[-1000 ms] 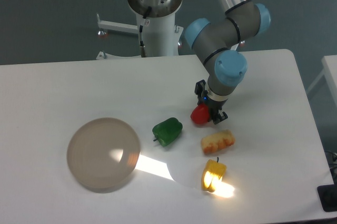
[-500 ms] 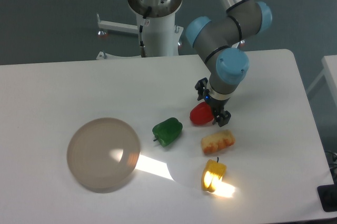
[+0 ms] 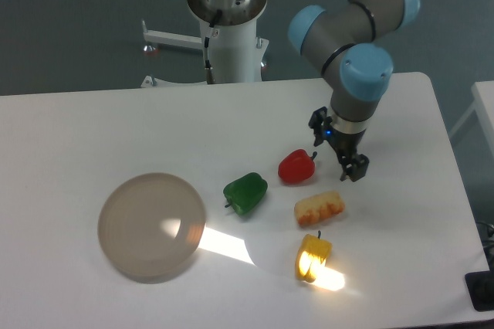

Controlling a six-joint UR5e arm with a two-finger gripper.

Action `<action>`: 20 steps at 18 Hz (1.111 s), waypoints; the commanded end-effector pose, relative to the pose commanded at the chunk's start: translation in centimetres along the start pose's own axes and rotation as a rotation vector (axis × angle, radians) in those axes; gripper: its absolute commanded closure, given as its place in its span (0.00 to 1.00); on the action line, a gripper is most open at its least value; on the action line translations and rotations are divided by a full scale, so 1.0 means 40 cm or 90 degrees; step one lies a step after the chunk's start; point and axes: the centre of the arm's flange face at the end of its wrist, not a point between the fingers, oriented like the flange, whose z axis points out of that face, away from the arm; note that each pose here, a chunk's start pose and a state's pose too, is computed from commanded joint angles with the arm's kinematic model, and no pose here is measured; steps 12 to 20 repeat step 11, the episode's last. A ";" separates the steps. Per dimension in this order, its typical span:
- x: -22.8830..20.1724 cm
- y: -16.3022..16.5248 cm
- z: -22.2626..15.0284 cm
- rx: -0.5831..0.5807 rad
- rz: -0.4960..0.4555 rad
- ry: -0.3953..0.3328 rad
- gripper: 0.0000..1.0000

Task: Place the red pepper on the table
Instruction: 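Open the gripper and raise it away from the red pepper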

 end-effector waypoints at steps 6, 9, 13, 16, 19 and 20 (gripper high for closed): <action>-0.033 0.035 -0.024 -0.004 -0.013 -0.018 0.00; -0.038 0.033 -0.019 -0.004 -0.015 -0.017 0.00; -0.047 0.031 -0.020 -0.004 -0.018 -0.020 0.00; -0.047 0.031 -0.020 -0.004 -0.018 -0.020 0.00; -0.047 0.031 -0.020 -0.004 -0.018 -0.020 0.00; -0.047 0.031 -0.020 -0.004 -0.018 -0.020 0.00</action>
